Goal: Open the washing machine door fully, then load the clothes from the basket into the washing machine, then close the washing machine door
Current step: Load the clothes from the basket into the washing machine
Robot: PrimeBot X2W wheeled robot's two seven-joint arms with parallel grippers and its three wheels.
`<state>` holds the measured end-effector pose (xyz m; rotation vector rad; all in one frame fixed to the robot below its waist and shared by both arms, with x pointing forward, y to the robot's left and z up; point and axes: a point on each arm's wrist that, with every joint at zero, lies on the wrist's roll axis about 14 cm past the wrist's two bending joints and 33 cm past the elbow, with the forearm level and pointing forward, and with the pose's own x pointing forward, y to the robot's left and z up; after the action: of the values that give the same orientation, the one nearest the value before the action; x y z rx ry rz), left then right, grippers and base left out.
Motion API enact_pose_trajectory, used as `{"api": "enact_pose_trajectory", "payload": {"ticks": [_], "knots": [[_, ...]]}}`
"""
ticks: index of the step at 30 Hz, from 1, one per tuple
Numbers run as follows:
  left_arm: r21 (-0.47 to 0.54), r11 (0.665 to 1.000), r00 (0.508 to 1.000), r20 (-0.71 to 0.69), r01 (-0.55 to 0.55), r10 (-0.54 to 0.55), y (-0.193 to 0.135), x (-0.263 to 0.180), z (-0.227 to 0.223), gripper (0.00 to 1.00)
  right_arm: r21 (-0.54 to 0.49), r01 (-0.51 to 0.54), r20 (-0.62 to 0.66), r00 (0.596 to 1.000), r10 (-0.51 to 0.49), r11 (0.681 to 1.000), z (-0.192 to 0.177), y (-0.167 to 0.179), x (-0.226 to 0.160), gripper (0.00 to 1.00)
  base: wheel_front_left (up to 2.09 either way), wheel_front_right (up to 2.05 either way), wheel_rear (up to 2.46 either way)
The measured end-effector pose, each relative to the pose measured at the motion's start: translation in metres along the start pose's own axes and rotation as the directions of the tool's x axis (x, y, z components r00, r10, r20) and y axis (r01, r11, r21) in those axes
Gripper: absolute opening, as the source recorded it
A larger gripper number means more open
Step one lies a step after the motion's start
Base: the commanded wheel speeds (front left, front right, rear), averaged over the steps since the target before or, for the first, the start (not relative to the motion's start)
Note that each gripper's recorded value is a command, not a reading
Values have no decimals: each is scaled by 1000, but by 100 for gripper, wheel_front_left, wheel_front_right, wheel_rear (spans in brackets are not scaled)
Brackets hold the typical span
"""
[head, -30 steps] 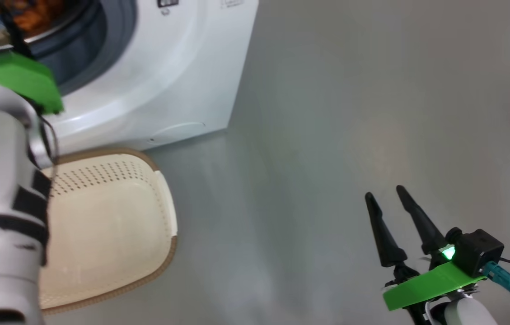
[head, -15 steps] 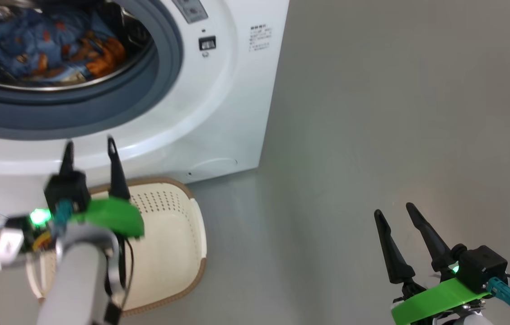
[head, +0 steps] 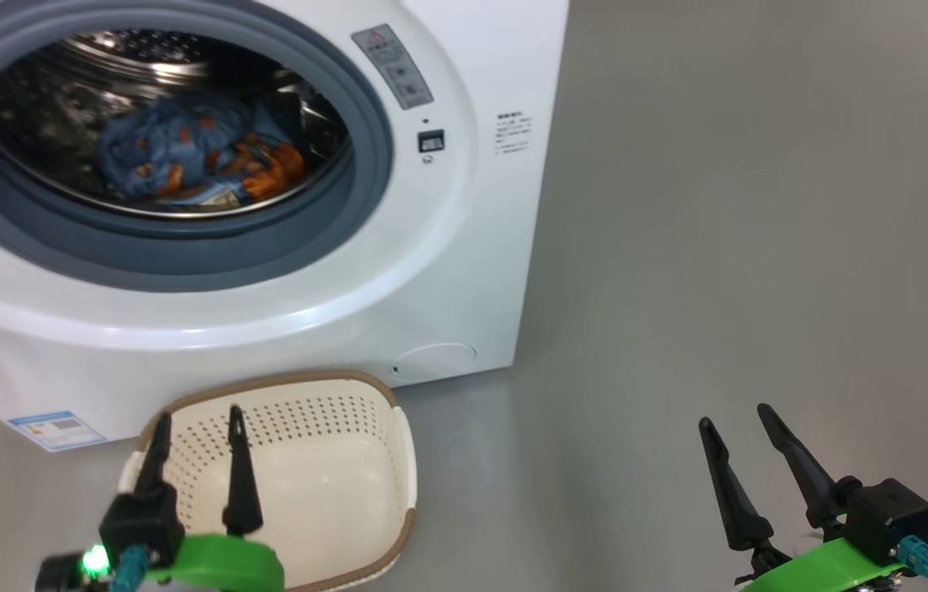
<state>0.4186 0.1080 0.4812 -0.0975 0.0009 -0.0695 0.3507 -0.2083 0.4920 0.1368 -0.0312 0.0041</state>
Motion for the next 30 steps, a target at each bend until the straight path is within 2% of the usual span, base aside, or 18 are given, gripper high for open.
{"api": "enact_pose_trajectory", "payload": {"ticks": [4,11,20,30], "knots": [[-43,999,1000,2,-25,25,4,-18,4,100,3,-21,24,999,21,1000,7,6,1,100,0,0,0],[-52,997,998,27,-52,53,12,-39,14,100,9,-61,29,998,61,998,7,21,-2,100,0,0,0],[-57,993,993,49,-107,109,27,-50,22,100,9,-94,41,995,94,996,11,31,2,100,0,0,0],[-55,991,991,47,-119,122,30,-56,22,100,2,-111,48,993,110,994,13,35,2,100,0,0,0]]}}
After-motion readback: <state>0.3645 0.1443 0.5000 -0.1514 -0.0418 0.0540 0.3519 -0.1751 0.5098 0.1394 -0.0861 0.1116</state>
